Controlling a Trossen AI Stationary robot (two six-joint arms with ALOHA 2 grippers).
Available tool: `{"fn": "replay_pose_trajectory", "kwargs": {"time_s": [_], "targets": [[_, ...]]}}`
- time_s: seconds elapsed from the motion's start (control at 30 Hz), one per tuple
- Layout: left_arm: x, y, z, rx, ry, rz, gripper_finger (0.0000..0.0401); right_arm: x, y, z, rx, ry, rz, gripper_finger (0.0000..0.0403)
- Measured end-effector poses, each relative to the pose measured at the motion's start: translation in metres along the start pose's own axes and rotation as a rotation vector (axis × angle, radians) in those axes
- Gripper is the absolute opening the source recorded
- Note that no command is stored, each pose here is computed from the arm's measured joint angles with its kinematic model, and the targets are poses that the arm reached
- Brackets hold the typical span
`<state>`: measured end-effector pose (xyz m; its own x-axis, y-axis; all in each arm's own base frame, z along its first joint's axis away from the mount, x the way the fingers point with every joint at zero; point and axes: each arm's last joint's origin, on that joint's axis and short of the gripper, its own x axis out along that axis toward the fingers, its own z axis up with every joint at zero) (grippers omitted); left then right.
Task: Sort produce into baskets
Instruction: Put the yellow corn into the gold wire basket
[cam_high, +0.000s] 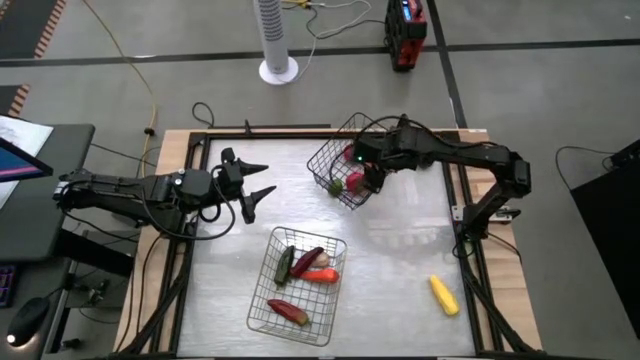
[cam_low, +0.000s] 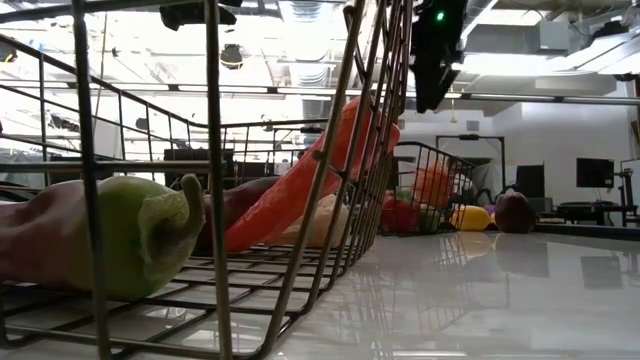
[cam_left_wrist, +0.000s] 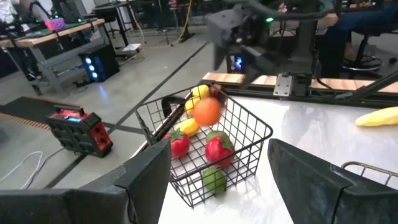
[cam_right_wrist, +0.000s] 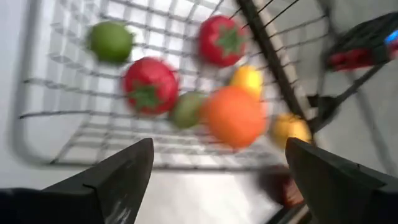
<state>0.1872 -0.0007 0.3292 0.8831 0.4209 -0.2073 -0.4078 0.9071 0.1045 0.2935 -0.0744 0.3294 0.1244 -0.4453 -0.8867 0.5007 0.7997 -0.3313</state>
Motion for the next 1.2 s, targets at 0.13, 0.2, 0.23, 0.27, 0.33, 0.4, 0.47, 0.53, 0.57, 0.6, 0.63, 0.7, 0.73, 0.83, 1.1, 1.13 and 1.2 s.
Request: {"fn": "replay_pose_trajectory", "kwargs": {"time_s": [0.13, 0.2, 0.23, 0.27, 0.33, 0.4, 0.47, 0.53, 0.57, 0.6, 0.63, 0.7, 0.73, 0.83, 1.1, 1.13, 1.2], "targets": [[0.000, 0.000, 0.000, 0.010, -0.003, 0.010, 0.0256, -0.020, 0.026, -0.015, 0.048, 0.045, 0.163, 0.0381], [0.000, 0.000, 0.000, 0.010, -0.003, 0.012, 0.0256, -0.028, 0.049, -0.027, 0.036, 0.090, 0.221, 0.0376], [0.000, 0.000, 0.000, 0.010, -0.003, 0.012, 0.0256, -0.031, 0.062, -0.033, 0.028, 0.115, 0.239, 0.0374], [0.000, 0.000, 0.000, 0.010, -0.003, 0.012, 0.0256, -0.032, 0.074, -0.041, 0.020, 0.142, 0.255, 0.0372], [0.000, 0.000, 0.000, 0.010, -0.002, 0.011, 0.0256, -0.034, 0.098, -0.061, -0.003, 0.193, 0.260, 0.0370], [0.000, 0.000, 0.000, -0.001, 0.000, 0.001, 0.0256, -0.031, 0.118, -0.083, -0.014, 0.253, 0.271, 0.0370], [0.000, 0.000, -0.001, -0.015, 0.005, -0.017, 0.0256, -0.025, 0.135, -0.106, -0.003, 0.345, 0.284, 0.0370], [0.000, -0.001, -0.001, -0.029, 0.007, -0.032, 0.0256, -0.019, 0.149, -0.130, 0.016, 0.443, 0.282, 0.0370], [0.000, -0.001, -0.001, -0.032, 0.007, -0.035, 0.0256, -0.017, 0.155, -0.140, 0.029, 0.482, 0.281, 0.0370], [0.000, -0.001, -0.001, -0.037, 0.007, -0.036, 0.0256, -0.014, 0.160, -0.151, 0.045, 0.521, 0.276, 0.0369], [0.000, -0.001, -0.001, -0.042, 0.009, -0.036, 0.0256, -0.012, 0.164, -0.161, 0.062, 0.562, 0.272, 0.0369], [0.000, -0.001, -0.001, -0.049, 0.009, -0.035, 0.0256, -0.007, 0.172, -0.179, 0.088, 0.639, 0.269, 0.0369], [0.000, -0.001, -0.001, -0.049, 0.009, -0.035, 0.0256, -0.005, 0.175, -0.186, 0.104, 0.666, 0.273, 0.0369], [0.000, -0.001, -0.001, -0.055, 0.010, -0.035, 0.0256, 0.001, 0.184, -0.204, 0.136, 0.693, 0.269, 0.0369], [0.000, -0.001, -0.001, -0.071, 0.011, -0.035, 0.0256, 0.025, 0.188, -0.236, 0.180, 0.742, 0.229, 0.0369], [0.000, -0.001, -0.001, -0.073, 0.011, -0.035, 0.0256, 0.028, 0.187, -0.240, 0.180, 0.752, 0.210, 0.0369], [0.000, -0.001, -0.001, -0.078, 0.010, -0.035, 0.0256, 0.032, 0.185, -0.245, 0.182, 0.754, 0.194, 0.0369]]}}
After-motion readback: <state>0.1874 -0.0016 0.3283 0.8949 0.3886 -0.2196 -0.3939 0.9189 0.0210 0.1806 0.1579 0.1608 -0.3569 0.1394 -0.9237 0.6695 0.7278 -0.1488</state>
